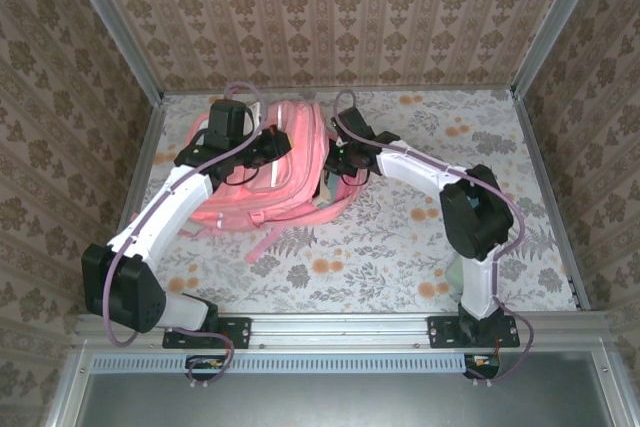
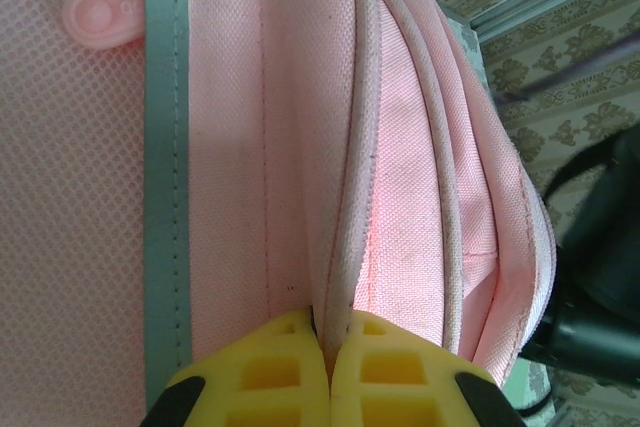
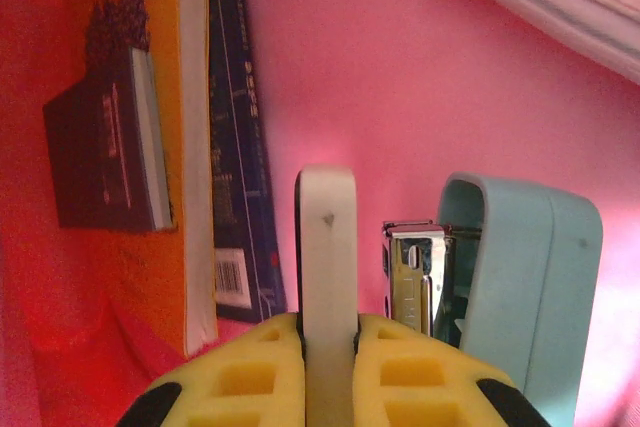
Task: Pack books, pencil case, and school supplies into a backpack
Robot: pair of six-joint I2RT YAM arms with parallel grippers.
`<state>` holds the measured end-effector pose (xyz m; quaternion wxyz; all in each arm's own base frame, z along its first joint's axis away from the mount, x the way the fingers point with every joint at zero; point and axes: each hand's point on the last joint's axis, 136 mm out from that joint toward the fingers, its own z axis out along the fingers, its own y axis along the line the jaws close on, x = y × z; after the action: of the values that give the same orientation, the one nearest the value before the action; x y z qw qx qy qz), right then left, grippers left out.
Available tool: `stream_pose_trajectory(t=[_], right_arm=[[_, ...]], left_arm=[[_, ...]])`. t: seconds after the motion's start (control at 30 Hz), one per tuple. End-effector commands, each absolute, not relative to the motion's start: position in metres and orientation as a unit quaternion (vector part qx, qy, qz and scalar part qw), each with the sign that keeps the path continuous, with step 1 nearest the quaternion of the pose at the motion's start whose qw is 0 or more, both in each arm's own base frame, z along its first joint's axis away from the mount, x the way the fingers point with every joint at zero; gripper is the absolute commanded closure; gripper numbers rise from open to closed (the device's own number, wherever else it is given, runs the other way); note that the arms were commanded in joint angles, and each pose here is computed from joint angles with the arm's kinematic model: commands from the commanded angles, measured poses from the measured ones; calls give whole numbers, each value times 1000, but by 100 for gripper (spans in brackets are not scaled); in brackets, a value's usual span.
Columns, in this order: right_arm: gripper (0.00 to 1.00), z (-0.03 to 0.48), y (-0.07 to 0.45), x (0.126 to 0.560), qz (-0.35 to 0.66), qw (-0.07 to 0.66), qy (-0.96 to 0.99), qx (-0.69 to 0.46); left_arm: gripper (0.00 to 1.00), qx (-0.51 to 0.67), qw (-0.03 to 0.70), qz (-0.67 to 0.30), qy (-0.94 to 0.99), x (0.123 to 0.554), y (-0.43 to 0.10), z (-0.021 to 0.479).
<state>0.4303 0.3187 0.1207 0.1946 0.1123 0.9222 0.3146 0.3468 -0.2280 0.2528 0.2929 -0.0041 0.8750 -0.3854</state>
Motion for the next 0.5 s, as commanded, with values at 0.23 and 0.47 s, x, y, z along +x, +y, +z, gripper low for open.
stream_pose_trajectory(t=[0.23, 0.47], right_arm=[[100, 110, 376, 476, 362, 201, 904, 106], [53, 126, 370, 468, 351, 213, 908, 88]], left_arm=[[100, 38, 338, -449, 826, 333, -242, 307], [100, 41, 339, -430, 835, 332, -237, 301]])
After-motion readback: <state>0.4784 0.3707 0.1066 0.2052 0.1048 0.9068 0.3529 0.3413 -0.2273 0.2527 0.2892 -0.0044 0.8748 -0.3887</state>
